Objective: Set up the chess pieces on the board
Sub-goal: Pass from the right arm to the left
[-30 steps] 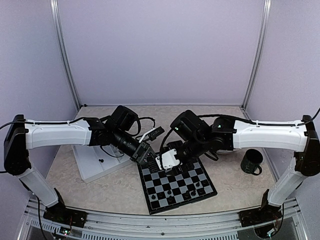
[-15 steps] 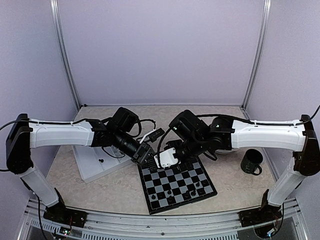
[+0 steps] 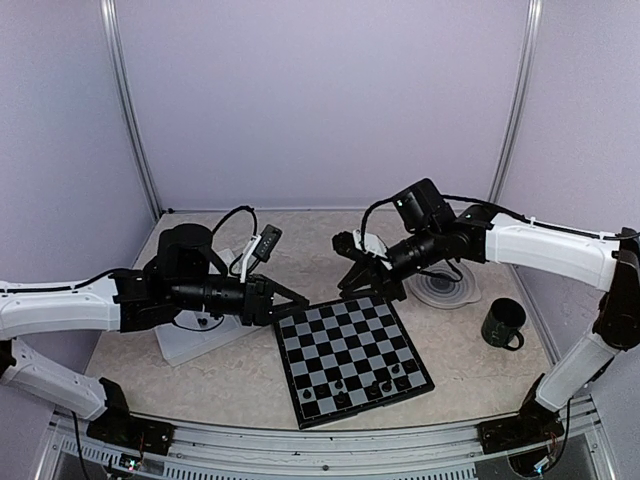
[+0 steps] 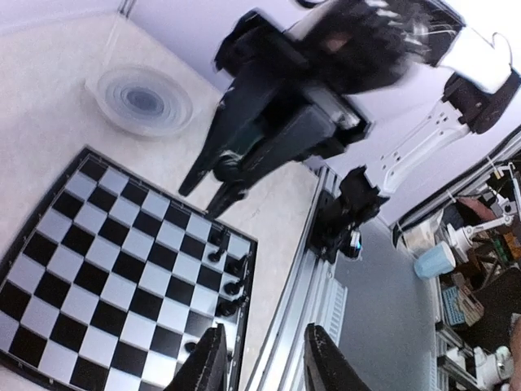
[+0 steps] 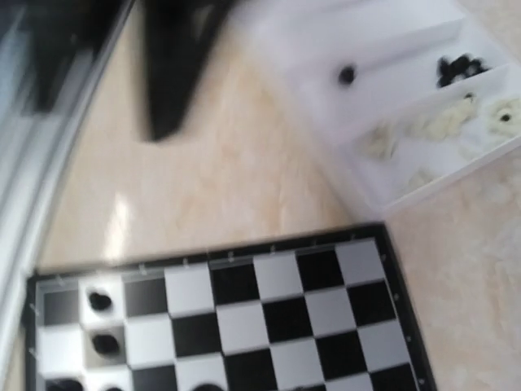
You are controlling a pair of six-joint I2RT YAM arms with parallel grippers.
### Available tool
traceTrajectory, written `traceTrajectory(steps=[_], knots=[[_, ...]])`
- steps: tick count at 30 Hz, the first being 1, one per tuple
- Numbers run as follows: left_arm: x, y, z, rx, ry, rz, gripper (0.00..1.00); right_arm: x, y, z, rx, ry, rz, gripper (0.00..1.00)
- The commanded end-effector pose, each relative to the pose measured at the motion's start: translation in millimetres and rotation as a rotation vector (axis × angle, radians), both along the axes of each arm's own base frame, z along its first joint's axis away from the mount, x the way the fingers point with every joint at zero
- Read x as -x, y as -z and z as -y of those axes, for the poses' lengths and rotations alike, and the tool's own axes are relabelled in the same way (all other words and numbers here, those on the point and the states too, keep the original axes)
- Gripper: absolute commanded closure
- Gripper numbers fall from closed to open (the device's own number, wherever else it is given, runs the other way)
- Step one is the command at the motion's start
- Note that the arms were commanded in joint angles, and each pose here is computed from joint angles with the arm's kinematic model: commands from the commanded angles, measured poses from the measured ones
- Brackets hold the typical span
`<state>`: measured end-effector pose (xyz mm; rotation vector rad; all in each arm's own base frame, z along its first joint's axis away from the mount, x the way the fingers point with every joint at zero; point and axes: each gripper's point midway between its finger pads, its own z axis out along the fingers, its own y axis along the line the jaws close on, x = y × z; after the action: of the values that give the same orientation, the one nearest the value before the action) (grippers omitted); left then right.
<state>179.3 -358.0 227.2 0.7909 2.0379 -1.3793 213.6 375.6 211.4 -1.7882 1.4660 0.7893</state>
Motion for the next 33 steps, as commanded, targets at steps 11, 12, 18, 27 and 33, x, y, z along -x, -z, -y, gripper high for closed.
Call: traceTrajectory(steps=[11,12,18,27,33], knots=[[-11.9,-70.4,33.9,0.035,-0.344,0.575,0.63,24.2,-38.1,-4.2,-0.196,-0.106,-0.332,0.92],[-11.6,-67.5,37.6,0.026,-0.337,0.579,0.63,24.6,-37.8,-4.3,-0.196,-0.108,-0.334,0.92],[-13.6,-60.2,50.2,-0.003,-0.328,0.591,0.63,24.1,-34.6,-4.1,-0.19,-0.105,-0.332,0.91],[-14.6,-57.7,58.5,-0.006,-0.313,0.598,0.64,24.6,-31.9,-2.7,-0.184,-0.102,-0.326,0.89],[-13.5,-54.5,64.5,-0.017,-0.291,0.594,0.73,24.6,-31.8,-2.8,-0.185,-0.102,-0.325,0.88]])
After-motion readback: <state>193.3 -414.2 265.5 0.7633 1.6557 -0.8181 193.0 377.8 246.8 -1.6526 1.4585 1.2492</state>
